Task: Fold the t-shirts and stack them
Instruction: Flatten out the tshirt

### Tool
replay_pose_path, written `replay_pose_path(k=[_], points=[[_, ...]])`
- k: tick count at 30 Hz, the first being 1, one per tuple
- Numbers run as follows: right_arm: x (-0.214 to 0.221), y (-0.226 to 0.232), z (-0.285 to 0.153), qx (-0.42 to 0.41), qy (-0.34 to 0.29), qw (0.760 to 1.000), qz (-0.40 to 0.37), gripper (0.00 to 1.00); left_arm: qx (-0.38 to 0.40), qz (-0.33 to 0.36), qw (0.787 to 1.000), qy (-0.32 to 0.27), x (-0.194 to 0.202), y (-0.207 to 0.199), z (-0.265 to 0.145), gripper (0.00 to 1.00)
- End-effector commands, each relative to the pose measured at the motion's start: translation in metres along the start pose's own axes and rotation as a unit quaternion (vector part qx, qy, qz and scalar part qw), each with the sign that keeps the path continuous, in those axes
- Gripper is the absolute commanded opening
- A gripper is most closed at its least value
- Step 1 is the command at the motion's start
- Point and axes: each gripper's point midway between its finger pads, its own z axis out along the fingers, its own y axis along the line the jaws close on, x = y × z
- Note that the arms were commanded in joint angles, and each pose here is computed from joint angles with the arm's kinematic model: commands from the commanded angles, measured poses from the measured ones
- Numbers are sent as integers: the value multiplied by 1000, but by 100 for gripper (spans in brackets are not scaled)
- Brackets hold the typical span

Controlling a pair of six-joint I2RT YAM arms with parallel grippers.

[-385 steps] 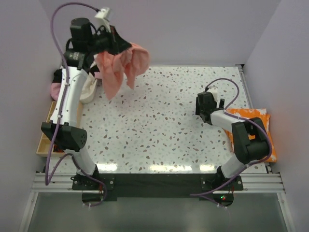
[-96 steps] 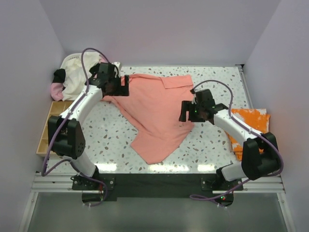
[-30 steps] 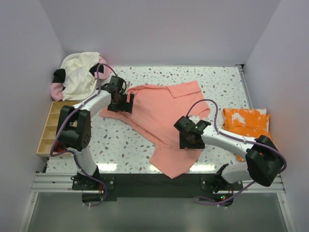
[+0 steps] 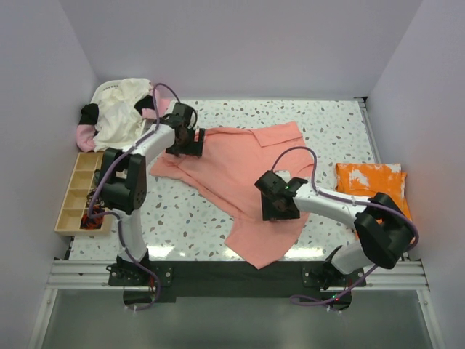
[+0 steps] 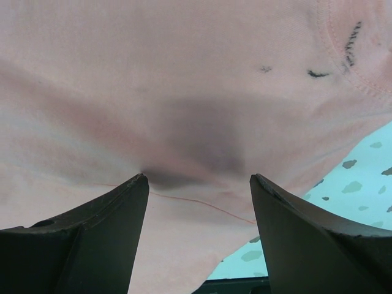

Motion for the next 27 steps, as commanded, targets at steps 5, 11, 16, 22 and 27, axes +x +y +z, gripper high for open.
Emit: replay_pose_path(k=[5,11,16,22,27], points=[[-6,20,8,-31,1,1000,-6,72,-111,37,992,-45,-41,22,-6,87],[-5,22,13,-29,7,999,-15,73,-146,68,987,-25,-27,20,13,76],[-4,23,16,-29,11,999,-17,73,-165,74,983,-28,-26,23,19,62],[2,20,24,-19,19,999,-20,70,-197,76,976,-55,-48,30,13,39],[18,12,36,-3,44,999,-22,66,-217,79,969,-87,-87,30,5,2]])
